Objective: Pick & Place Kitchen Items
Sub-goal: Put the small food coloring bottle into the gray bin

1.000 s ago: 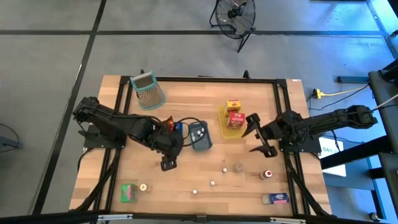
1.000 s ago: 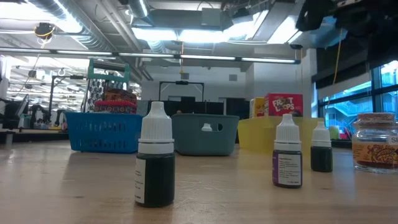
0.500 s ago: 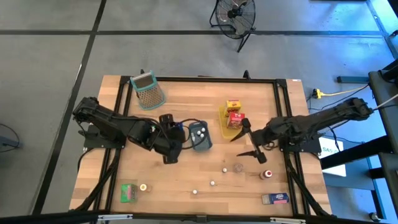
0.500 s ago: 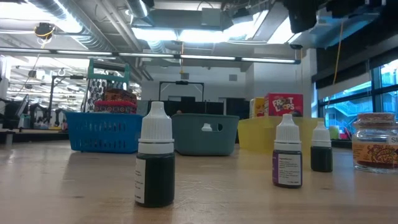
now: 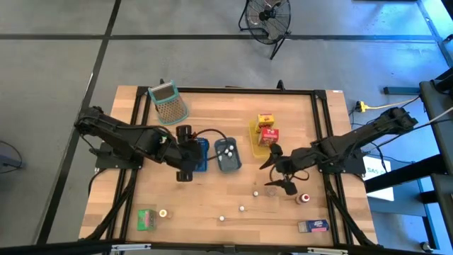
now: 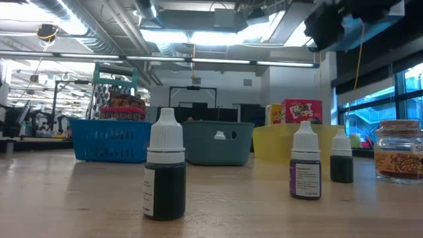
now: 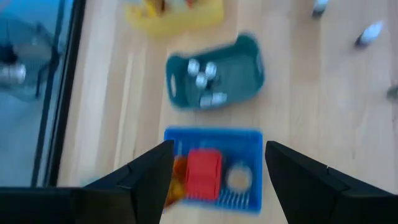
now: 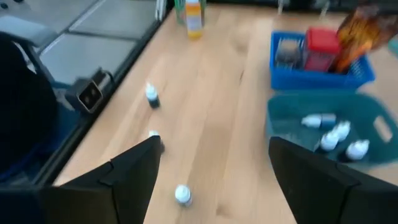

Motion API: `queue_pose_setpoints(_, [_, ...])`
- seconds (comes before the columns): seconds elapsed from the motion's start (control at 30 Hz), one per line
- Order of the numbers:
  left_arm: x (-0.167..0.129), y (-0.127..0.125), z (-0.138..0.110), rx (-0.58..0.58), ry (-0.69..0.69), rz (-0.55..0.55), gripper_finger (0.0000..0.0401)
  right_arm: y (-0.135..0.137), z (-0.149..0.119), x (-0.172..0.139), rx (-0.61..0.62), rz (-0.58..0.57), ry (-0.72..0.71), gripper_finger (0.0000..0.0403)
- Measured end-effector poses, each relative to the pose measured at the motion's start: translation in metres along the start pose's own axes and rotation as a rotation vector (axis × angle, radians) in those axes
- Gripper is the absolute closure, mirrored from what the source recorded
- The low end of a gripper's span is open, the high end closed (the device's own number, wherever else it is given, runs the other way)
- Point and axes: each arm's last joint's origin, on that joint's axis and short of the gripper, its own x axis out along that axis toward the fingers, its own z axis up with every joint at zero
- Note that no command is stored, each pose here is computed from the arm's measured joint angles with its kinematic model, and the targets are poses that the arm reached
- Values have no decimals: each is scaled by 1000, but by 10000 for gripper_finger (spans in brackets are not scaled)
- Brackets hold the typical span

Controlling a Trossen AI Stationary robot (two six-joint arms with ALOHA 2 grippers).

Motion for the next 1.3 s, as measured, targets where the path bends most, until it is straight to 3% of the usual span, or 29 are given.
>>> queue_pose_setpoints(0.27, [32,-8,-23,2,-232,-34,152,0,-19,24,85,-20,165,101])
queue_pose_setpoints(0.43, [43,-9,-31,-25,-320,-51,152,1,-10,31,86,-21,172,101])
queue_pose_setpoints(0.6, [30,-17,-32,-85,-392,-140,152,8,7,44,56,-6,166,101])
queue_pose_setpoints(0.7, [17,-23,-30,-103,-473,-186,152,12,9,54,37,-9,248,101])
queue_pose_setpoints(0.83, [7,-32,-31,-97,-523,-231,152,12,1,65,45,-38,398,101])
queue_pose_setpoints(1.03, [-1,-46,-37,-80,-534,-284,152,12,-15,82,80,-42,504,101])
queue_pose_setpoints(1.3, [-14,-64,-45,-73,-588,-247,152,14,-27,95,156,-15,568,100])
